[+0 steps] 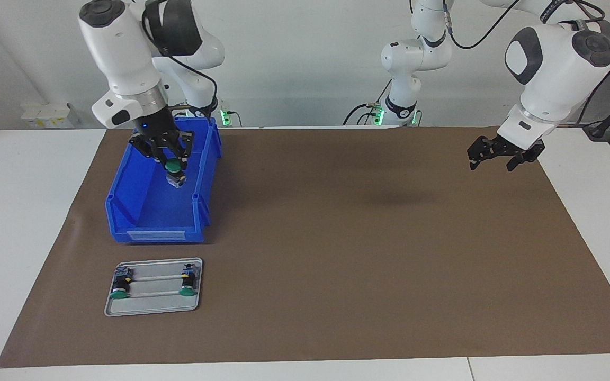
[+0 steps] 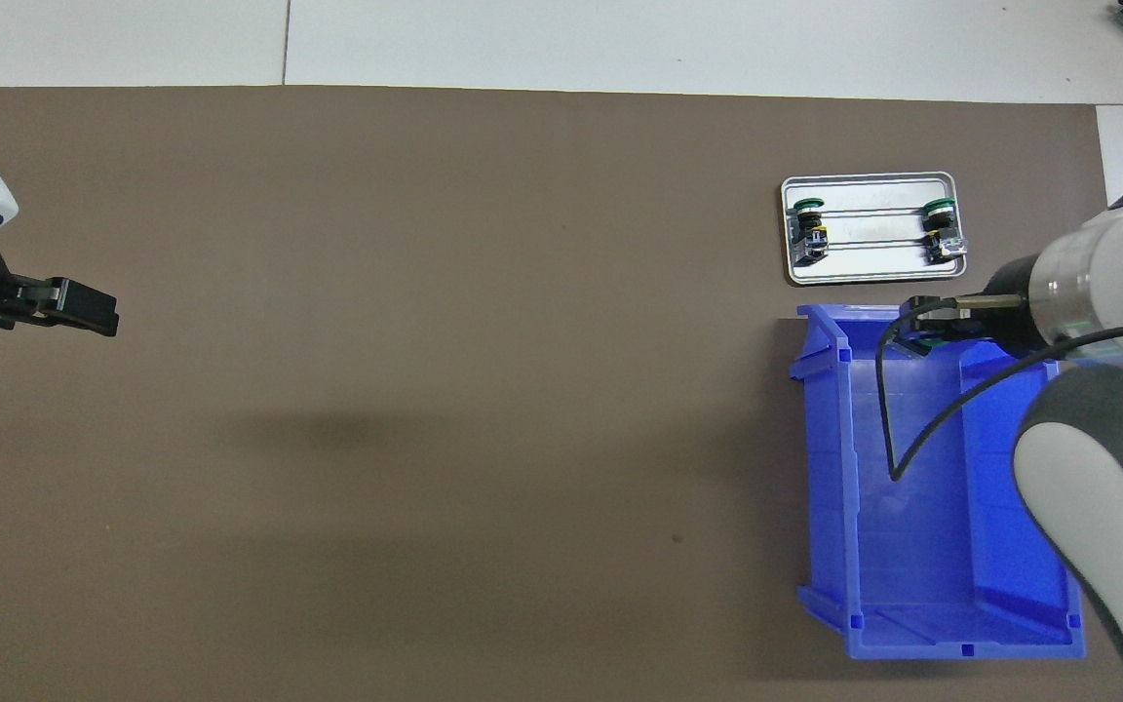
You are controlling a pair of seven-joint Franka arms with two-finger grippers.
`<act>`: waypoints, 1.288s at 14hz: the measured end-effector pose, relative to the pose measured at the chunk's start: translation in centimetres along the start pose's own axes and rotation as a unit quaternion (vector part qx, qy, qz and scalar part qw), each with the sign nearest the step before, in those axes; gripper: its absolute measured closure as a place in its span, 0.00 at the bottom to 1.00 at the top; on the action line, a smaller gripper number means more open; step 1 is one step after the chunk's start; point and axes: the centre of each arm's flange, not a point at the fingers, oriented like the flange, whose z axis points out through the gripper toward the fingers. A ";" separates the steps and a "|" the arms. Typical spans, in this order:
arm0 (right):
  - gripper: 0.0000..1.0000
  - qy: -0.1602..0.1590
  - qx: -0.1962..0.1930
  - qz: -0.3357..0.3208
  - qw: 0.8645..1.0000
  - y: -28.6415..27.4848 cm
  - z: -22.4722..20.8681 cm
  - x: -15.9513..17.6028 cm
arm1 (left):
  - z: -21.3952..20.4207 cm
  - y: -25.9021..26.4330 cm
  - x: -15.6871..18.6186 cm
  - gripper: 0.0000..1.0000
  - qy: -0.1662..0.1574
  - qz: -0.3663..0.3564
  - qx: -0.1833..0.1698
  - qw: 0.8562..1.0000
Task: Place and press button with both arms
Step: 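Carry the green part over the blue bin with the right gripper, then lower the part into the blue bin and open the right gripper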
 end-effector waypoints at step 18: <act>0.59 -0.019 0.092 -0.139 0.986 10.3 17.9 -2.7 | -2.3 -0.2 1.2 0.00 0.062 -0.029 0.004 0.998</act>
